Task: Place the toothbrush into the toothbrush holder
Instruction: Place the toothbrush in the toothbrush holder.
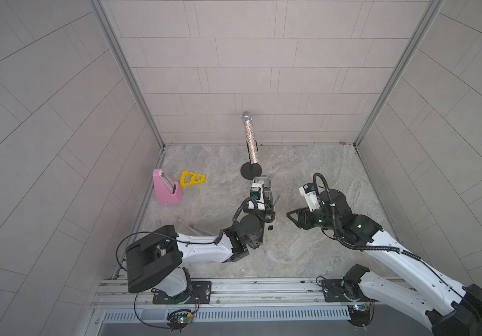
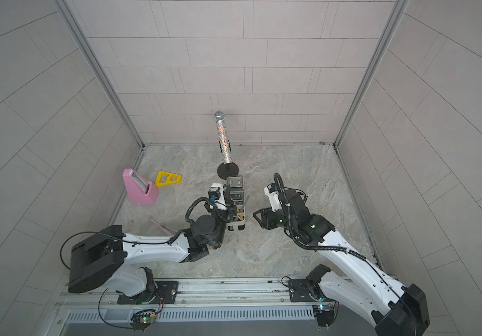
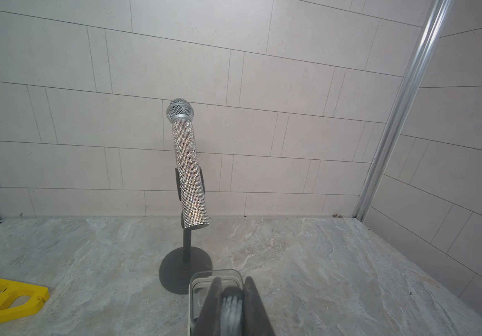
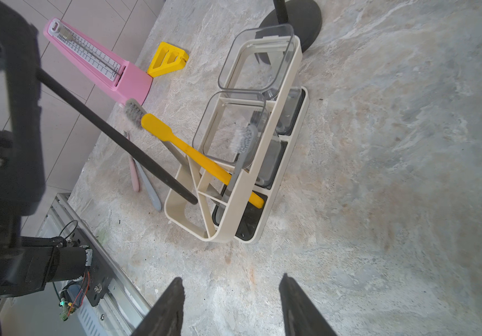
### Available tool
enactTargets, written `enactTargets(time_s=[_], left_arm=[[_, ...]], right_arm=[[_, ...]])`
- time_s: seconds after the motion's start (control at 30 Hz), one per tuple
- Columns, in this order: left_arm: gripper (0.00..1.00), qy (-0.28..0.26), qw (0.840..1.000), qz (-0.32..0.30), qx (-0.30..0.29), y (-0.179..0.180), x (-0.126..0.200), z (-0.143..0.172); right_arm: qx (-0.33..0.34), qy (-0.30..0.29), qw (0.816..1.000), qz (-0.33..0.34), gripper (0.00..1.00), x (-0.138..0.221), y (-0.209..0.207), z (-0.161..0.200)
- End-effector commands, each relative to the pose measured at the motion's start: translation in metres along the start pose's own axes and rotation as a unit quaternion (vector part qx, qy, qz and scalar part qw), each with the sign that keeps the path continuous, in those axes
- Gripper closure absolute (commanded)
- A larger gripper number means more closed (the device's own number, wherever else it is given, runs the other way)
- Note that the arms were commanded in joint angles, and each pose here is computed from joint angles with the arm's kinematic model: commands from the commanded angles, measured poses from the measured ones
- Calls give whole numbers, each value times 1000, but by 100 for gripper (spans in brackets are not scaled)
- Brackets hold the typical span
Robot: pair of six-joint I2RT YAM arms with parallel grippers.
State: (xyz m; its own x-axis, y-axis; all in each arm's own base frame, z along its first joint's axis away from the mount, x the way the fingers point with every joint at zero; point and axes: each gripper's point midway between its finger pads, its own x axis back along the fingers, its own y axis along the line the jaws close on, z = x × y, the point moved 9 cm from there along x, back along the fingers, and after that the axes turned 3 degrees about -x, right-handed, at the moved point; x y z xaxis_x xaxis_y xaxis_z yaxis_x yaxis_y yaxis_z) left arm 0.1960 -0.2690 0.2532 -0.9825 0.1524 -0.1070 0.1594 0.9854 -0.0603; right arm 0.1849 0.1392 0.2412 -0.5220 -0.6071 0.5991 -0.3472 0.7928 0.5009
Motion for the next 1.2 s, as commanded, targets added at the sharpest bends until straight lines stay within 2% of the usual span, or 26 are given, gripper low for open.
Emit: enactTargets(time_s=[0.0, 0.93, 1.17], left_arm=[[92, -18, 999, -26, 22, 4, 3, 1], [92, 10, 999, -44, 14, 1, 8, 38], [88, 14, 999, -46, 22, 2, 10, 43]], right_arm=[[-6, -8, 1000, -3, 45, -2, -1, -1], [-7, -5, 1000, 2, 45, -8, -4, 1], [-8, -4, 1000, 4, 45, -9, -5, 1]])
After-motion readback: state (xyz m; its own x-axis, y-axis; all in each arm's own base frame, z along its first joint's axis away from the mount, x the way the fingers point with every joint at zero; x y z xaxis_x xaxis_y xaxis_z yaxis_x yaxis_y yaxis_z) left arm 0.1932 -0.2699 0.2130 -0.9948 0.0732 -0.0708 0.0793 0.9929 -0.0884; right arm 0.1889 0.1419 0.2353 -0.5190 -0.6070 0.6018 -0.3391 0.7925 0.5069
